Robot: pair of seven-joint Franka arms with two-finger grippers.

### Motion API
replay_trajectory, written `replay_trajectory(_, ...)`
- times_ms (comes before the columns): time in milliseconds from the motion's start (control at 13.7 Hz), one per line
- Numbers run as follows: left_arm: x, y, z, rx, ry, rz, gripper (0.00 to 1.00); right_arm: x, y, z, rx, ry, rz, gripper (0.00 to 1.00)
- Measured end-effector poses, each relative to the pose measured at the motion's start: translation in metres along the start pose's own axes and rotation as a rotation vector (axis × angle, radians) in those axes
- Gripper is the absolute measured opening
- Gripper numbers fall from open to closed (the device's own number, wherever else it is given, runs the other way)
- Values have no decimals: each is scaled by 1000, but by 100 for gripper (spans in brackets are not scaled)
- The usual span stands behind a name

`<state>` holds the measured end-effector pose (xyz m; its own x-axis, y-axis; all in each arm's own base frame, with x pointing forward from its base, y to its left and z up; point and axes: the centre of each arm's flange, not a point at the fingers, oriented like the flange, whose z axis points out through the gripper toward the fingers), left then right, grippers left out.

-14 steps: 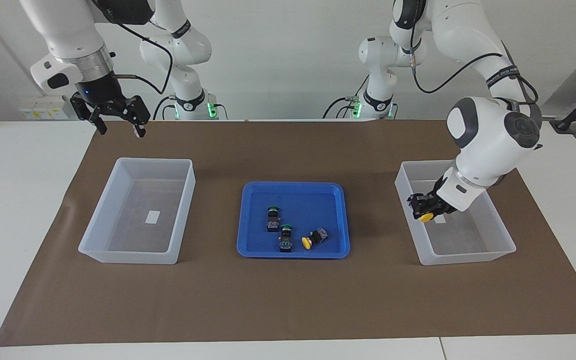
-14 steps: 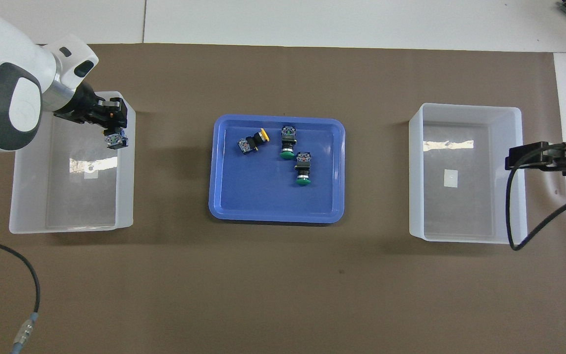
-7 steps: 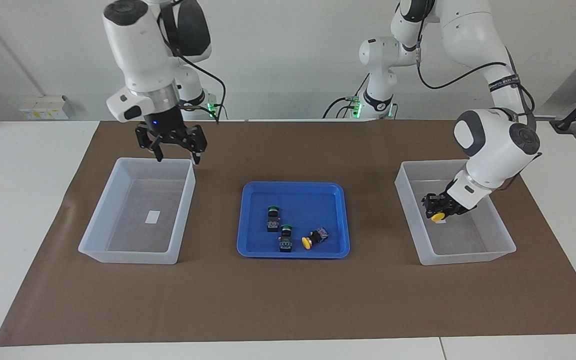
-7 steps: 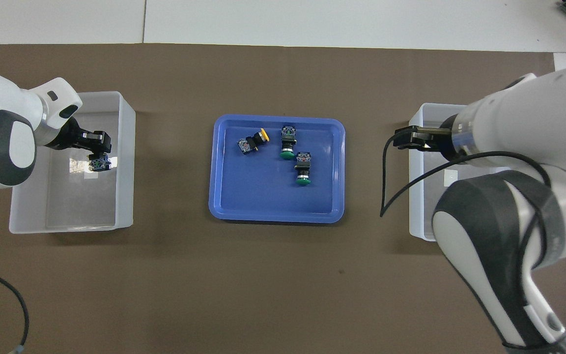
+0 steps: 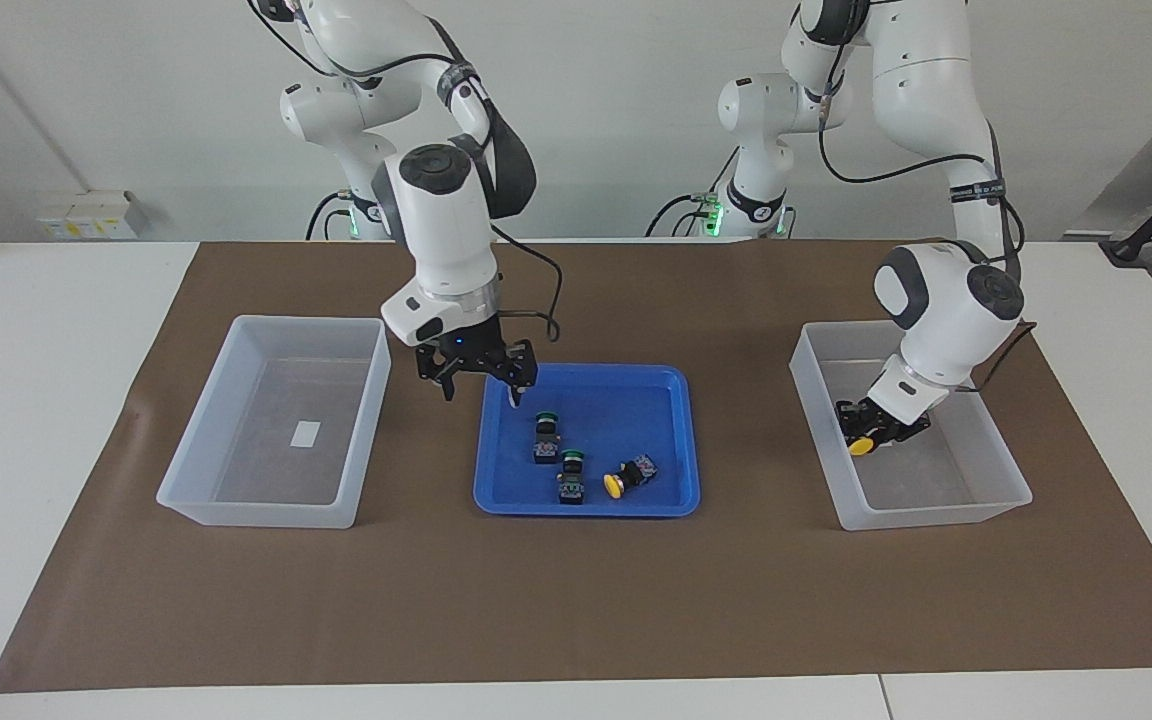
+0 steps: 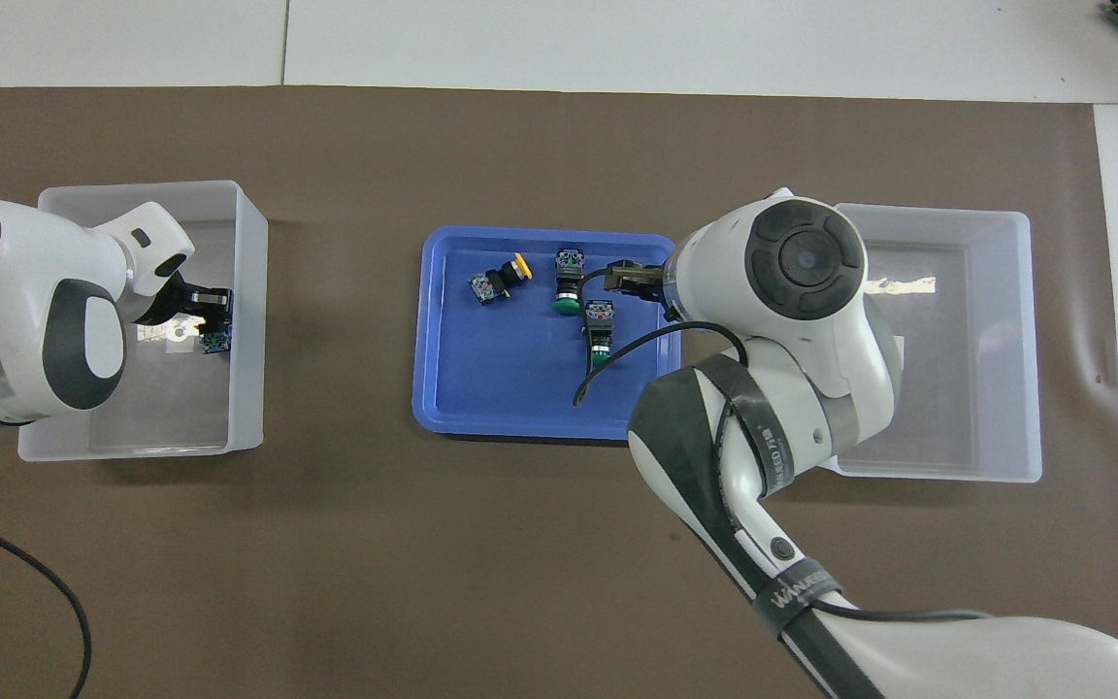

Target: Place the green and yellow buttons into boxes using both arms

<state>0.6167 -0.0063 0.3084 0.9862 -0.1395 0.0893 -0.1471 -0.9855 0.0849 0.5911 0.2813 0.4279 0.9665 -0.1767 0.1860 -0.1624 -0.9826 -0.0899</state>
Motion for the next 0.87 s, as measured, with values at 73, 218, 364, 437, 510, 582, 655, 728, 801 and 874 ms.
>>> replay_trajectory(73, -1, -2, 4, 4, 11, 1, 41, -7, -15, 13, 13, 11, -5, 100)
replay_trajectory(218, -3, -2, 6, 10, 30, 0, 41, -14, -30, 40, 23, 24, -29, 100)
replay_trajectory(364, -4, -3, 6, 11, 34, -1, 41, -29, -45, 76, 16, 11, -100, 100)
replay_trajectory(437, -4, -4, 6, 11, 34, -2, 41, -37, -49, 97, 15, 9, -142, 100)
replay_trajectory(510, -4, -5, 6, 11, 35, -3, 41, -43, -50, 115, 11, 3, -173, 100)
replay_trajectory(582, -3, -6, 5, 11, 34, -2, 41, -46, -47, 127, 3, -6, -192, 100)
replay_trajectory(655, -2, -6, 3, 11, 33, -1, 44, -47, -45, 131, -4, -12, -203, 100)
replay_trajectory(728, 0, -7, 0, 9, 31, 0, 47, -47, -44, 131, -8, -15, -213, 100)
replay_trajectory(801, 3, -7, -4, 8, 32, 1, 58, -47, -43, 130, -13, -22, -226, 100)
replay_trajectory(874, 6, -7, -8, 7, 30, 2, 70, -48, -43, 129, -18, -28, -236, 100)
